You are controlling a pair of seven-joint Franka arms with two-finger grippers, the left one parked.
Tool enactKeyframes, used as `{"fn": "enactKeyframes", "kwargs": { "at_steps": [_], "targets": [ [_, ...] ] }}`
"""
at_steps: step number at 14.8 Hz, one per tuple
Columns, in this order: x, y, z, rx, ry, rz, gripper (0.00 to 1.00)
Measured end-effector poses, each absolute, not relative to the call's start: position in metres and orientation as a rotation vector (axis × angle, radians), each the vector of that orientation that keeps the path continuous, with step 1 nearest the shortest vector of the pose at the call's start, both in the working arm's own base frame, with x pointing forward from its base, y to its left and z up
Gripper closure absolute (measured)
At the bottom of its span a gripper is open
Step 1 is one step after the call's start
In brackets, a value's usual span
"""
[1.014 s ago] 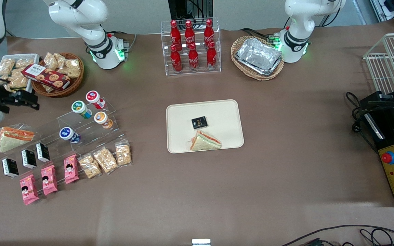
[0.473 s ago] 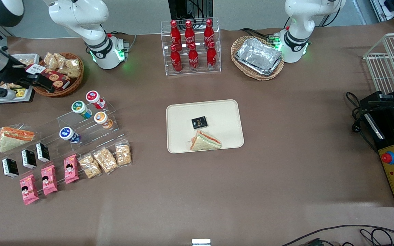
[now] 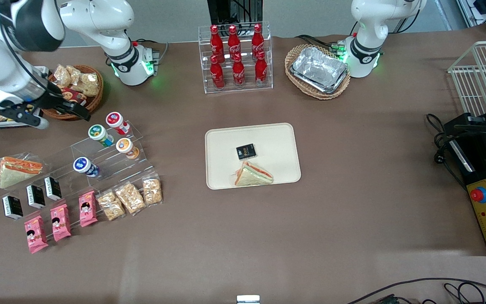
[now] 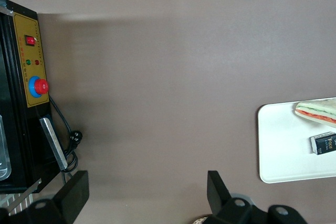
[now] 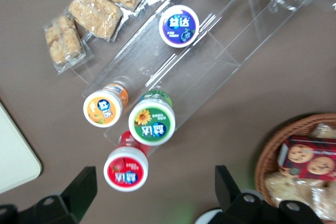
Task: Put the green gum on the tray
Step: 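Lower the right gripper and close it on the green gum bottle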
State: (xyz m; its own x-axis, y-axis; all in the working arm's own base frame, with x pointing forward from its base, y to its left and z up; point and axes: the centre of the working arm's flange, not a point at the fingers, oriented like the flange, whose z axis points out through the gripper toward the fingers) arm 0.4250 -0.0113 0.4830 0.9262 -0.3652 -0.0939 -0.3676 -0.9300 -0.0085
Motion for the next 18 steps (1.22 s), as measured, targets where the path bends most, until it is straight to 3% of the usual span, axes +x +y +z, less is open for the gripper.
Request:
{"fn": "enactKeyframes", "kwargs": {
  "at_steps": [9, 18],
  "targets": [
    [0.415, -0.010, 0.400, -3.007, 0.690, 0.065, 0.00],
    [0.421, -0.010, 0.364, -3.007, 0.710, 0.057, 0.00]
  ]
}}
